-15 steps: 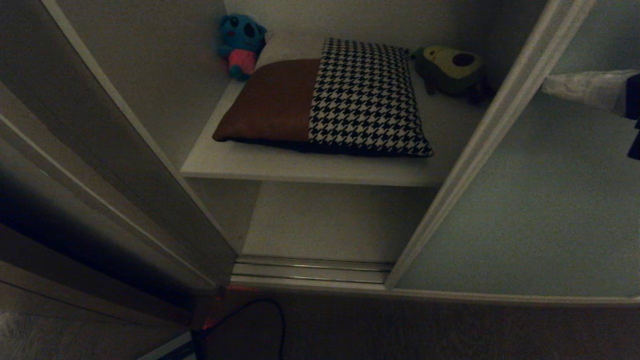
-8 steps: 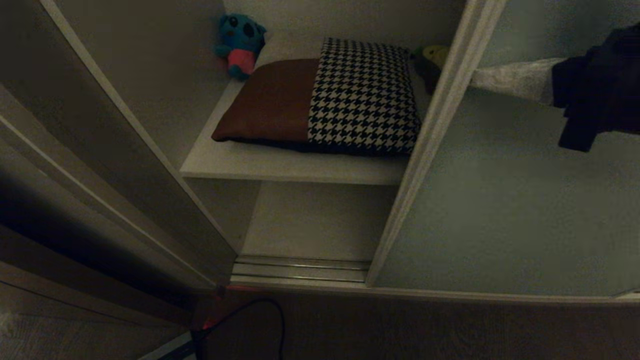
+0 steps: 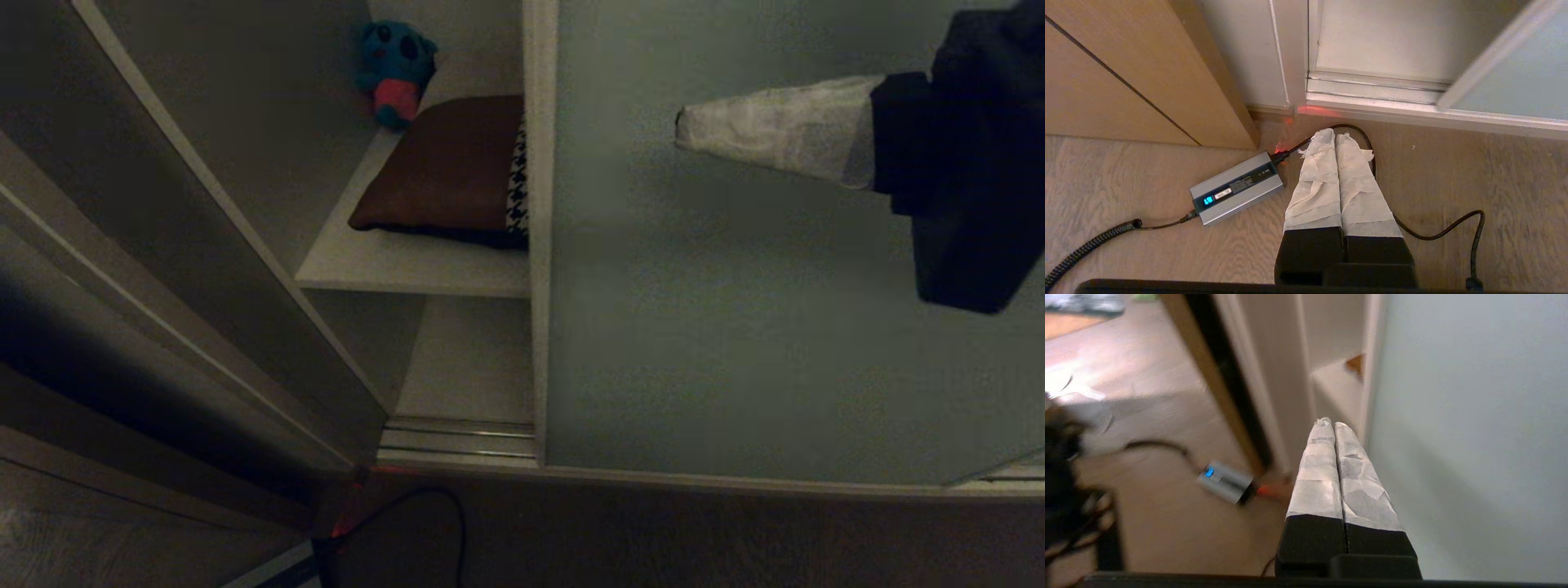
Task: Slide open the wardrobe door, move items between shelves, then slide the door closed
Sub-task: Close the door
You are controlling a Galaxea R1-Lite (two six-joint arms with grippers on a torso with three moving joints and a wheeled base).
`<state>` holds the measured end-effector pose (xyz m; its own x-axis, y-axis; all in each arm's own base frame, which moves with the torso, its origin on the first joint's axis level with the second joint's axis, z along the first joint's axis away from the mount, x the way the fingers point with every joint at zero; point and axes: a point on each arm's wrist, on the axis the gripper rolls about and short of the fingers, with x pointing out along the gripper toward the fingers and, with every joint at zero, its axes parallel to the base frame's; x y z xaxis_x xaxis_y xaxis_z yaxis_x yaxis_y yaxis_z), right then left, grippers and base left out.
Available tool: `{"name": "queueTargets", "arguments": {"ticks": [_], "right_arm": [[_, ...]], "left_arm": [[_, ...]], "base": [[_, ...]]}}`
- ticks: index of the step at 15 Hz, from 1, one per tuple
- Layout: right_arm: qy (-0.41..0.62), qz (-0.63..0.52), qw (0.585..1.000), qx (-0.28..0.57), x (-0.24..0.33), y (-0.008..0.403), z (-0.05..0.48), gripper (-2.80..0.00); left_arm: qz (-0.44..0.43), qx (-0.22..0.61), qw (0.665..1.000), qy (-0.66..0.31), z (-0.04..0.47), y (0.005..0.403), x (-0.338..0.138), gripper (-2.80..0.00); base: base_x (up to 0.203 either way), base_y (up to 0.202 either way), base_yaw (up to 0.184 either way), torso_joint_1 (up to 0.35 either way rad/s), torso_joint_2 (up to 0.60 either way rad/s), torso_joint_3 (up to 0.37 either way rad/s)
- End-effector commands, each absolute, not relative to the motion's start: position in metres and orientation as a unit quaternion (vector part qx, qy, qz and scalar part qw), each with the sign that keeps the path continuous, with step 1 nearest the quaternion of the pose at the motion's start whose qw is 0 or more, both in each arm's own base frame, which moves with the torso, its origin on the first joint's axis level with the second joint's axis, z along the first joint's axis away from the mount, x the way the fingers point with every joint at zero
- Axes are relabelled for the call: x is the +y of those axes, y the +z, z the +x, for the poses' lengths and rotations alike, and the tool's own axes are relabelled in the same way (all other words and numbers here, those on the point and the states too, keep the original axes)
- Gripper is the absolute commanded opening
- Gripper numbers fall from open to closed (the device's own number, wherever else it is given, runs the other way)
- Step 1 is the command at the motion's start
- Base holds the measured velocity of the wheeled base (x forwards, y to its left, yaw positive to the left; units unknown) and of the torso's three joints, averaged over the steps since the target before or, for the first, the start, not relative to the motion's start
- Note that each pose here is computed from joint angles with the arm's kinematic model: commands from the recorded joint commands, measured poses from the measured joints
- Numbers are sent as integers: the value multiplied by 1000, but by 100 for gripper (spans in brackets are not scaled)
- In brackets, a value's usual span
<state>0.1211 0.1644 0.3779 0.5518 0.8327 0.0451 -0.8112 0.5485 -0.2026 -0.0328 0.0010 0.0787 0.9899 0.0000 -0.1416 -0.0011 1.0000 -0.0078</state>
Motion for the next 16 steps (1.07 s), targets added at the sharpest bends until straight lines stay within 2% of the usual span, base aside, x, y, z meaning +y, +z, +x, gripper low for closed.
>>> {"name": "queueTargets", "arguments": {"ticks": [1, 3, 6, 8, 11, 14, 16], "right_arm": [[468, -82, 878, -61, 148, 379, 109, -280], [392, -105, 914, -13, 120, 371, 108, -280], [207, -144, 964, 84, 75, 348, 105, -280], [107, -159, 974, 122, 49, 330, 93, -280], [-7, -143, 982, 119, 16, 325, 69, -280], [-86, -124, 980, 128, -2, 312, 41, -280], [-143, -113, 972, 149, -7, 286, 18, -280]], "left_arm": [[-4, 72, 997, 0, -33, 78, 1, -280], [-4, 71, 997, 0, -33, 79, 1, -280], [-4, 71, 997, 0, -33, 79, 1, -280], [-4, 72, 997, 0, -33, 78, 1, -280], [-4, 71, 997, 0, -33, 79, 1, -280], [-4, 71, 997, 0, -33, 79, 1, -280], [-4, 72, 997, 0, -33, 79, 1, -280]], "base": [[0, 0, 0, 0, 0, 0], [0, 0, 0, 0, 0, 0], [0, 0, 0, 0, 0, 0], [0, 0, 0, 0, 0, 0], [0, 0, 0, 0, 0, 0], [0, 0, 0, 0, 0, 0], [0, 0, 0, 0, 0, 0]]}}
